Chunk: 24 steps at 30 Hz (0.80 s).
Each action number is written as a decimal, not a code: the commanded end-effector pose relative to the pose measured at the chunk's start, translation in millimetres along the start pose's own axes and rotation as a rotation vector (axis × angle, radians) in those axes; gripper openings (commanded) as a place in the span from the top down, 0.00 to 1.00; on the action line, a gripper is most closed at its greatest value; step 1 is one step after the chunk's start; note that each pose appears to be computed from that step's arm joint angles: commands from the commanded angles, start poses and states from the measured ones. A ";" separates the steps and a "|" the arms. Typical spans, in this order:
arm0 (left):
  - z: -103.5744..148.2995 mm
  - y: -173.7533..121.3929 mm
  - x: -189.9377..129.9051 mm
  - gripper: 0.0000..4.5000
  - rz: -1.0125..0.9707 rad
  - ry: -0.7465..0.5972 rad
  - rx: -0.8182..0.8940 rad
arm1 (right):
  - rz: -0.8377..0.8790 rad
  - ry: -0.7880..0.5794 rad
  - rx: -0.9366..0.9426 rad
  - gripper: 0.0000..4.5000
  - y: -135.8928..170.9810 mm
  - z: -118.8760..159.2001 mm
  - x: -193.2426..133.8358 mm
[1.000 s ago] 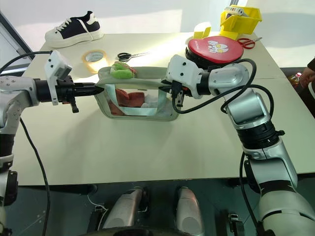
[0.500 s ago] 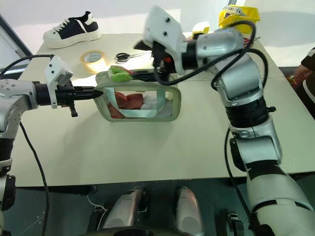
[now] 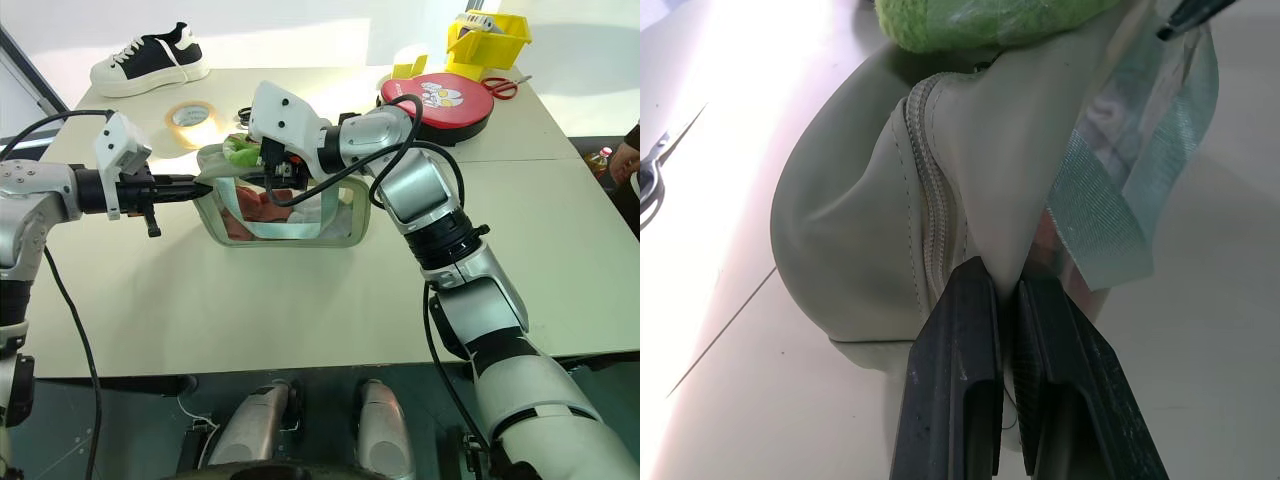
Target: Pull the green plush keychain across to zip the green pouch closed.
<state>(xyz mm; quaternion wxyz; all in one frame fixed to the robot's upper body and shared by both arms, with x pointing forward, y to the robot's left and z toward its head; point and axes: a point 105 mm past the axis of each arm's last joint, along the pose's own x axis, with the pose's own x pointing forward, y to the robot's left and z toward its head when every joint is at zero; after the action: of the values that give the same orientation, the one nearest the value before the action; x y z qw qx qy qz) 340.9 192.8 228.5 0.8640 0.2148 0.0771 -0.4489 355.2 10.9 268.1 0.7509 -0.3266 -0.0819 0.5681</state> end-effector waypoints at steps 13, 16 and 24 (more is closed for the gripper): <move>9.0 -0.9 -3.0 1.00 0.009 -0.029 0.031 | -0.239 0.064 -0.020 0.99 -45.0 4.6 -80.9; 9.5 -2.5 -2.0 1.00 0.002 -0.033 0.025 | -0.324 0.222 -0.119 0.99 -52.5 -22.1 -107.8; 9.4 -3.0 -1.5 1.00 0.001 -0.033 0.014 | -0.491 0.444 -0.061 0.99 -42.0 -86.2 -162.3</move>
<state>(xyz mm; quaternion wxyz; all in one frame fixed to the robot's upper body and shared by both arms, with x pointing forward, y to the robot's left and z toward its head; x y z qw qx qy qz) 339.3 187.7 227.8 0.8619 0.2090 0.0726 -0.4563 378.2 -163.3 252.7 0.8391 -0.4367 0.0113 0.3240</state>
